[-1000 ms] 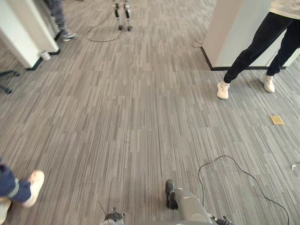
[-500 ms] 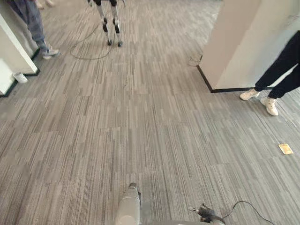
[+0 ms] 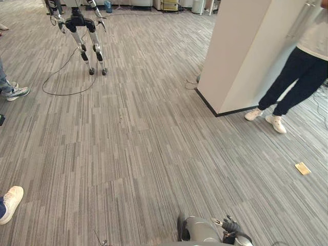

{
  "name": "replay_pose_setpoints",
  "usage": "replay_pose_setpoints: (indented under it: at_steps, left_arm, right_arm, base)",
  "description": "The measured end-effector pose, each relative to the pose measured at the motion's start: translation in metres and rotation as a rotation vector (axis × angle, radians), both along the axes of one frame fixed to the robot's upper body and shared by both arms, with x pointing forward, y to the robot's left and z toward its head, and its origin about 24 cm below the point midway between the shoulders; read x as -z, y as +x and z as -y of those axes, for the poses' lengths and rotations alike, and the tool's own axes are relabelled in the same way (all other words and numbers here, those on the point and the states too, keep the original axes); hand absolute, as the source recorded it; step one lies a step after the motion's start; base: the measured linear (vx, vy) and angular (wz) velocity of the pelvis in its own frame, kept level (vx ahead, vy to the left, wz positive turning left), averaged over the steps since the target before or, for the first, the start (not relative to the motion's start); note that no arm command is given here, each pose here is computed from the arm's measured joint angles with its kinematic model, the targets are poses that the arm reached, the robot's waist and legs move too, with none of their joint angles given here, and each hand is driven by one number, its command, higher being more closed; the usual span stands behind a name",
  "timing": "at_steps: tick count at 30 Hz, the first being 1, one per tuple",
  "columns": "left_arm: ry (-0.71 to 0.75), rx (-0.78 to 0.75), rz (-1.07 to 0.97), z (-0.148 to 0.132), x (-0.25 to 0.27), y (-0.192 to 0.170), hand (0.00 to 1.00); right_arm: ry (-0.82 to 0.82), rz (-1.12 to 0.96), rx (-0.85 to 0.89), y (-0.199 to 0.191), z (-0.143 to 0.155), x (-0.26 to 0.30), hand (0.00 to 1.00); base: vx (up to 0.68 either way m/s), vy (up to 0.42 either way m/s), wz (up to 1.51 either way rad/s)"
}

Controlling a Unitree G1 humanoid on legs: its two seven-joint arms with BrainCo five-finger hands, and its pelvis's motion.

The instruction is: Organize washtable

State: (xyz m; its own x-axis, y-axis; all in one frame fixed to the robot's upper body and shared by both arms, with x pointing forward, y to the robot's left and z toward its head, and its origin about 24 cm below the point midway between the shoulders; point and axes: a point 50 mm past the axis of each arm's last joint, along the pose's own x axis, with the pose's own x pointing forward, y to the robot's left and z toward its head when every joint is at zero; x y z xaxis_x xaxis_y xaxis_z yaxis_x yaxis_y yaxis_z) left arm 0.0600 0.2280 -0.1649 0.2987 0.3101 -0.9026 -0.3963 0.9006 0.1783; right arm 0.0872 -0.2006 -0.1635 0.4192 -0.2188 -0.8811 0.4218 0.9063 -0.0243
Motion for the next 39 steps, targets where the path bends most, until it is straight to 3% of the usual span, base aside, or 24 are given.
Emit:
replay_pose_setpoints:
  at_steps: [3,7,11,15,16,22,27,28,34,39]
  left_arm:
    - [-0.055,-0.017,0.011,0.023,0.004,-0.002,0.00]
    - [-0.089,-0.055,0.021,0.028,0.005,-0.003,0.00]
    - [-0.059,-0.125,0.033,0.012,0.002,-0.011,0.00]
    - [-0.082,-0.202,0.030,0.016,0.004,-0.018,0.00]
    - [-0.099,-0.218,0.011,0.025,0.006,-0.024,0.00]
    - [-0.028,-0.149,-0.053,-0.002,0.004,-0.036,0.00]
    - [-0.020,-0.100,-0.066,-0.003,0.004,-0.035,0.00]
    - [0.010,0.007,-0.101,-0.010,0.002,-0.037,0.00]
    - [0.009,0.003,-0.102,-0.010,0.003,-0.038,0.00]
    - [-0.004,-0.062,-0.063,-0.008,0.003,-0.036,0.00]
  right_arm:
    - [-0.018,-0.094,0.061,-0.035,0.015,0.003,0.00]
    - [-0.057,-0.045,0.056,-0.019,0.024,-0.002,0.00]
    - [-0.020,-0.013,0.045,-0.006,0.007,-0.001,0.00]
    - [0.009,0.007,0.008,0.005,-0.006,-0.001,0.00]
    - [-0.020,0.010,-0.014,0.004,0.004,-0.003,0.00]
    - [0.064,-0.049,-0.068,-0.007,-0.027,0.006,0.00]
    - [0.072,-0.054,-0.081,-0.009,-0.028,0.007,0.00]
    - [0.075,-0.061,-0.173,0.000,-0.037,0.007,0.00]
    - [0.081,-0.061,-0.163,0.000,-0.037,0.007,0.00]
    - [0.118,-0.056,-0.019,-0.004,-0.032,0.008,0.00]
  base:
    - [0.74,-0.044,0.45]
    - [0.89,-0.037,-0.51]
    - [0.68,0.071,-0.75]
    - [0.44,0.223,-0.90]
    - [0.37,0.336,-0.52]
    - [0.27,0.245,-0.23]
    - [0.09,0.027,-0.02]
    - [0.09,-0.020,0.05]
    - [0.09,-0.037,0.04]
    - [-0.03,-0.068,0.08]
